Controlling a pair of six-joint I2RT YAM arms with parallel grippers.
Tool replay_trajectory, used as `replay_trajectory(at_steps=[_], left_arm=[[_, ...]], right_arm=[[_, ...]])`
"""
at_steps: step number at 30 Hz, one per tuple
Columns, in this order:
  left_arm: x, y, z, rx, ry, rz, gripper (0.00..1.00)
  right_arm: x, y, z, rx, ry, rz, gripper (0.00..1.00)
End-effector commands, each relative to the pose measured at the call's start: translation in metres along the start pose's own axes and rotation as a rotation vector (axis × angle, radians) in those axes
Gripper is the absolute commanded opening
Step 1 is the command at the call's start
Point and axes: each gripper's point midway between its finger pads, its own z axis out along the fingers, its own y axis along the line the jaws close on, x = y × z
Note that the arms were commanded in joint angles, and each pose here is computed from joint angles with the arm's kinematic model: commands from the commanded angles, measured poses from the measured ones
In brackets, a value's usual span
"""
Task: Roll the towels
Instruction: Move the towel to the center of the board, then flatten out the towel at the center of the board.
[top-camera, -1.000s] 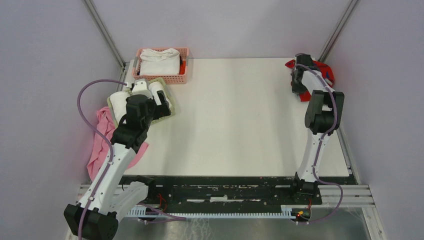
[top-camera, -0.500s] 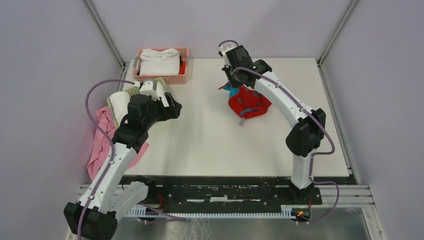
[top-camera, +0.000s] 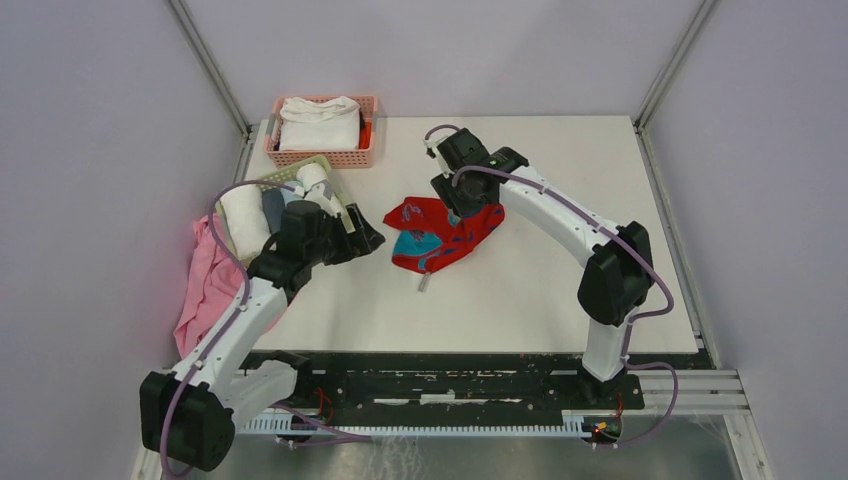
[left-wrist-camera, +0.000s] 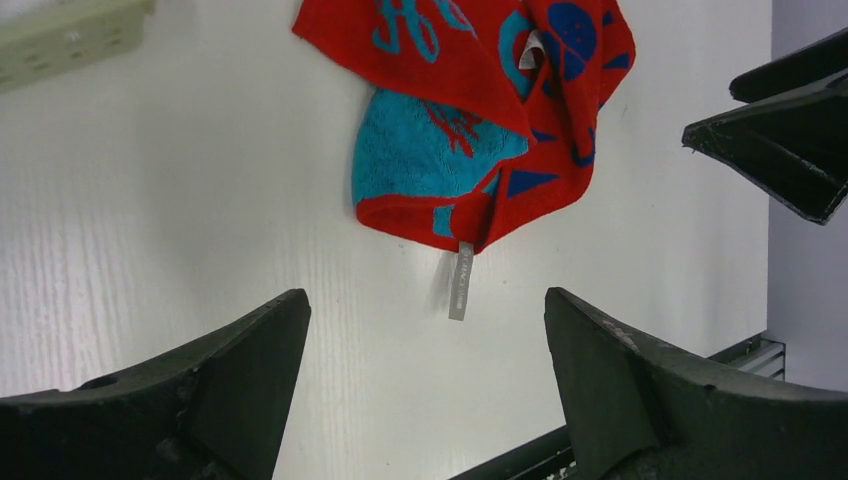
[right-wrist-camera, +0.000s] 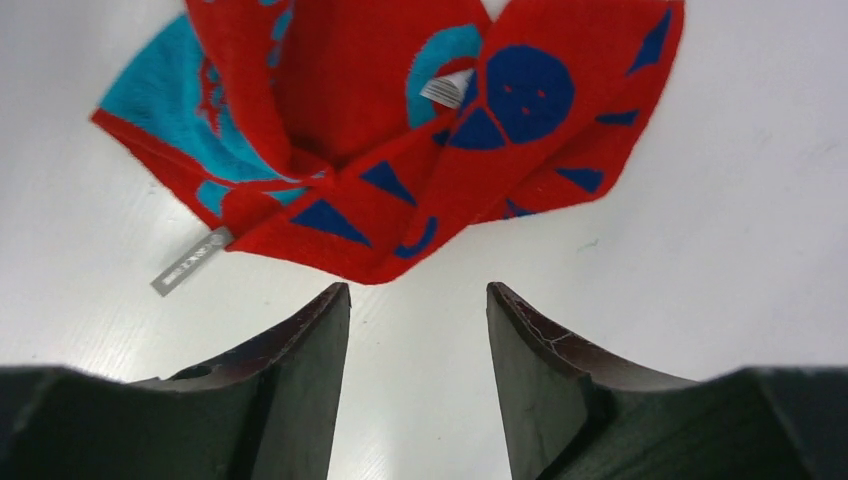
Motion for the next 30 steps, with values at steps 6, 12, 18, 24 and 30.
replay_trajectory(at_steps=[6,12,18,24,30], left_arm=[[0.028,-0.039,0.043,0.003,0.085,0.0,0.9],[0.039,-0.06,0.092,-0.085,0.116,0.083,0.88],[0.048,-0.062,0.14,-0.126,0.136,0.111,0.89],[0.074,-0.033,0.177,-0.225,0.206,0.141,0.89],[0.098,0.006,0.182,-0.297,0.287,0.074,0.83]], right_arm=[[0.002,-0.05,0.033,0.219,0.019,0.083,0.6],[0.011,-0.047,0.075,0.207,0.058,0.147,0.6],[0.017,-0.041,0.097,0.163,0.074,0.173,0.6],[0.03,-0.041,0.116,0.159,0.122,0.191,0.57],[0.049,-0.078,0.091,0.256,0.129,0.282,0.08]])
